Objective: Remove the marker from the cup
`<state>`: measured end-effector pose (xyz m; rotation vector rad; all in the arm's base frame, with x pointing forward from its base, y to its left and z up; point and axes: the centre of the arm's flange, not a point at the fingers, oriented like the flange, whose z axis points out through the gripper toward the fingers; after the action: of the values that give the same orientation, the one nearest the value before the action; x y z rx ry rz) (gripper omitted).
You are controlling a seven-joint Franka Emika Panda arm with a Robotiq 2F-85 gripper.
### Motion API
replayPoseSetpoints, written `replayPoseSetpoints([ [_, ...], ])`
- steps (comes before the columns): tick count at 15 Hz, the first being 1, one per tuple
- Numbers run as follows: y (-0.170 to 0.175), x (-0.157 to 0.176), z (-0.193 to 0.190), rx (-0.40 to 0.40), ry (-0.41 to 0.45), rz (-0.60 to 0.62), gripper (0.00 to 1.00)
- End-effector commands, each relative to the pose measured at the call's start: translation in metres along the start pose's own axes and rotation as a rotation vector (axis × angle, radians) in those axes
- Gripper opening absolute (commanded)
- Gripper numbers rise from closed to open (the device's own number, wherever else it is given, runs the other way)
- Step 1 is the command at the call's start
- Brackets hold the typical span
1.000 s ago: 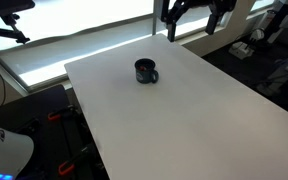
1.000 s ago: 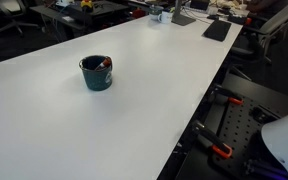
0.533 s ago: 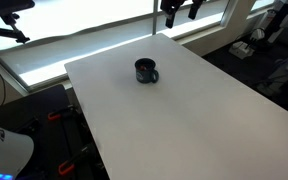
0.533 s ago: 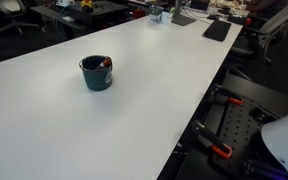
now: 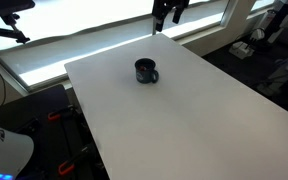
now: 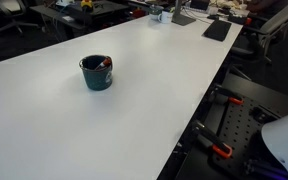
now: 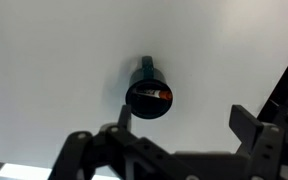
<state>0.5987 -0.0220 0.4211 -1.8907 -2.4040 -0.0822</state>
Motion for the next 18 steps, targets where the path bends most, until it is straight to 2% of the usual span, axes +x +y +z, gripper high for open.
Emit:
replayPoseSetpoints([
  [1,0.0,-0.006,-0.001,-0.004,0.014,-0.002,1.0],
  [6,0.031,-0.007,0.012,0.045,0.09,-0.15,1.0],
  [11,0.058,0.005,0.058,0.192,0.203,-0.273,1.0],
  [16,0.058,0.01,0.108,0.348,0.26,-0.307,1.0],
  [17,0.047,0.013,0.108,0.308,0.245,-0.284,1.0],
  [18,0.047,0.012,0.116,0.326,0.253,-0.284,1.0],
])
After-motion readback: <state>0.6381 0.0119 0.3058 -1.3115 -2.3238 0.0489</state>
